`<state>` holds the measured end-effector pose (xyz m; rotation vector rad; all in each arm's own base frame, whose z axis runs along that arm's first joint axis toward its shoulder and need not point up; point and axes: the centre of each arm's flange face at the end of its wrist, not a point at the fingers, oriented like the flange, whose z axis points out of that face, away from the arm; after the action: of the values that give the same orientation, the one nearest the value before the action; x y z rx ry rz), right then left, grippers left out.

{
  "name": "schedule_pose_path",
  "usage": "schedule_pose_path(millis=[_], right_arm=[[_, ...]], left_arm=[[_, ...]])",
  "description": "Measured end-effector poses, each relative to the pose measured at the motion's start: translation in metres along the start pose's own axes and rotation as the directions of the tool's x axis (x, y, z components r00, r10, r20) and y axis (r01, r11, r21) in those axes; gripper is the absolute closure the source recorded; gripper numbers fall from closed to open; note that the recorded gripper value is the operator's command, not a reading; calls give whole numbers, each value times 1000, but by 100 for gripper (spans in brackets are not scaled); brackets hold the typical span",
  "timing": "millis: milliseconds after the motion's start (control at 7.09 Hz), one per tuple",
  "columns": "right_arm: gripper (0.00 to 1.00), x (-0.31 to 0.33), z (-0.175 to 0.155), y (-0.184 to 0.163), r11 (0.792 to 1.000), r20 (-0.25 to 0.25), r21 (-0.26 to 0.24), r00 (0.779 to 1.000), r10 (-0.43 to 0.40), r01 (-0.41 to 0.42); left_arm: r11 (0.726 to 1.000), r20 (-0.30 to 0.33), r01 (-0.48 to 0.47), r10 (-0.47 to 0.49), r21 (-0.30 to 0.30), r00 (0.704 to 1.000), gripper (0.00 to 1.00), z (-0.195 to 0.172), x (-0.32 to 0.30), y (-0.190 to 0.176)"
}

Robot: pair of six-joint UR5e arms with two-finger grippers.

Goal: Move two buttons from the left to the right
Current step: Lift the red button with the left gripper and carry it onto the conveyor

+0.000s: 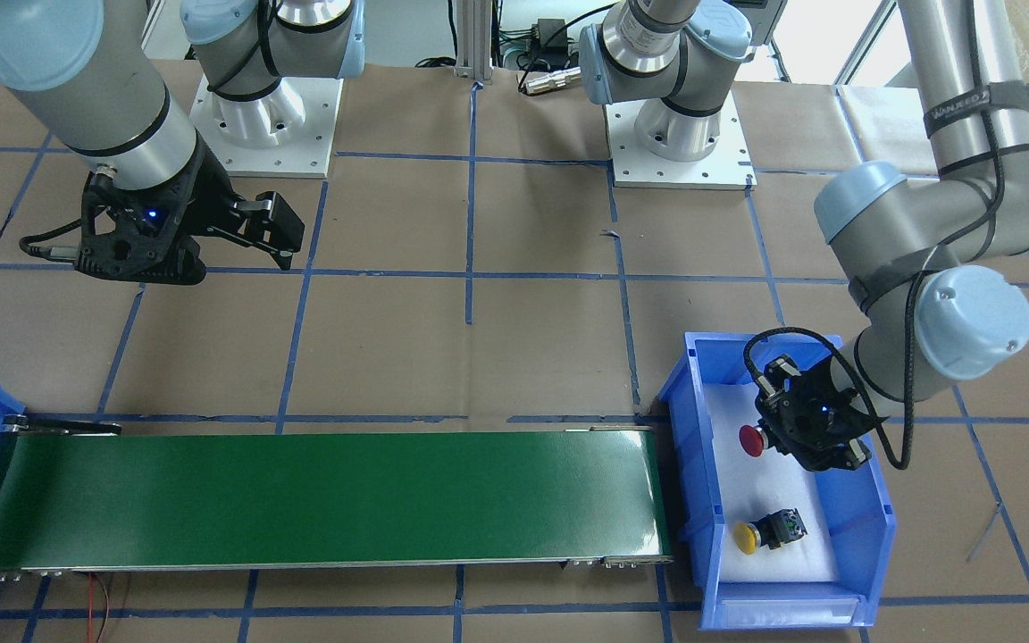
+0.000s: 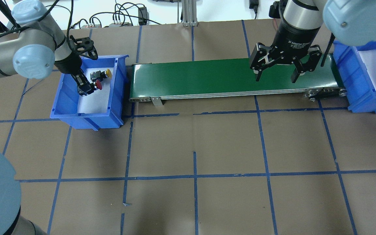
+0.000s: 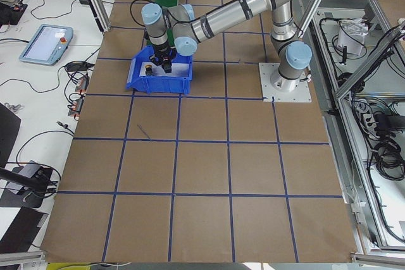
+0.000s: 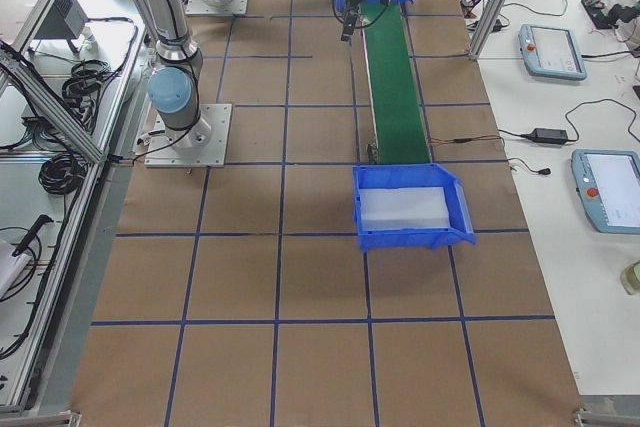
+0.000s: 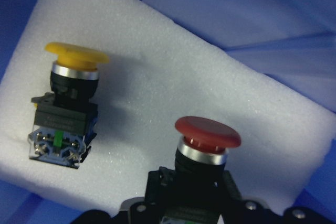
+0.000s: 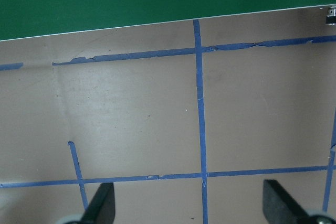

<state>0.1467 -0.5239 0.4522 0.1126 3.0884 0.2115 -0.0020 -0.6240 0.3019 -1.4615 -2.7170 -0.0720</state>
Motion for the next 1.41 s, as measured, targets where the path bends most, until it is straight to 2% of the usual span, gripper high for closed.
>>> schedule_pose_path(millis=[141,282,564,705,846,1128,1410], right_arm=[[0,0,0,0,1000,0,0,1000,0,0],[0,0,0,0,1000,0,0,1000,0,0],[0,0,0,0,1000,0,0,1000,0,0],[0,0,0,0,1000,0,0,1000,0,0],[0,0,0,0,1000,0,0,1000,-1,1],[0,0,0,0,1000,0,-1,1000,-1,1],[0,1,0,0,1000,0,-1,1000,0,0]], left_arm=[[997,9,80,-80,8,997,88,-27,9,1],[981,22,192,-193,34,981,88,-48,16,-5],[916,33,390,-394,92,918,88,-79,42,-57],[866,19,490,-494,97,869,88,-75,57,-86],[801,0,590,-593,98,805,88,-61,65,-111],[678,-24,731,-732,79,681,88,-15,80,-173],[612,-24,788,-789,62,614,88,20,87,-216]])
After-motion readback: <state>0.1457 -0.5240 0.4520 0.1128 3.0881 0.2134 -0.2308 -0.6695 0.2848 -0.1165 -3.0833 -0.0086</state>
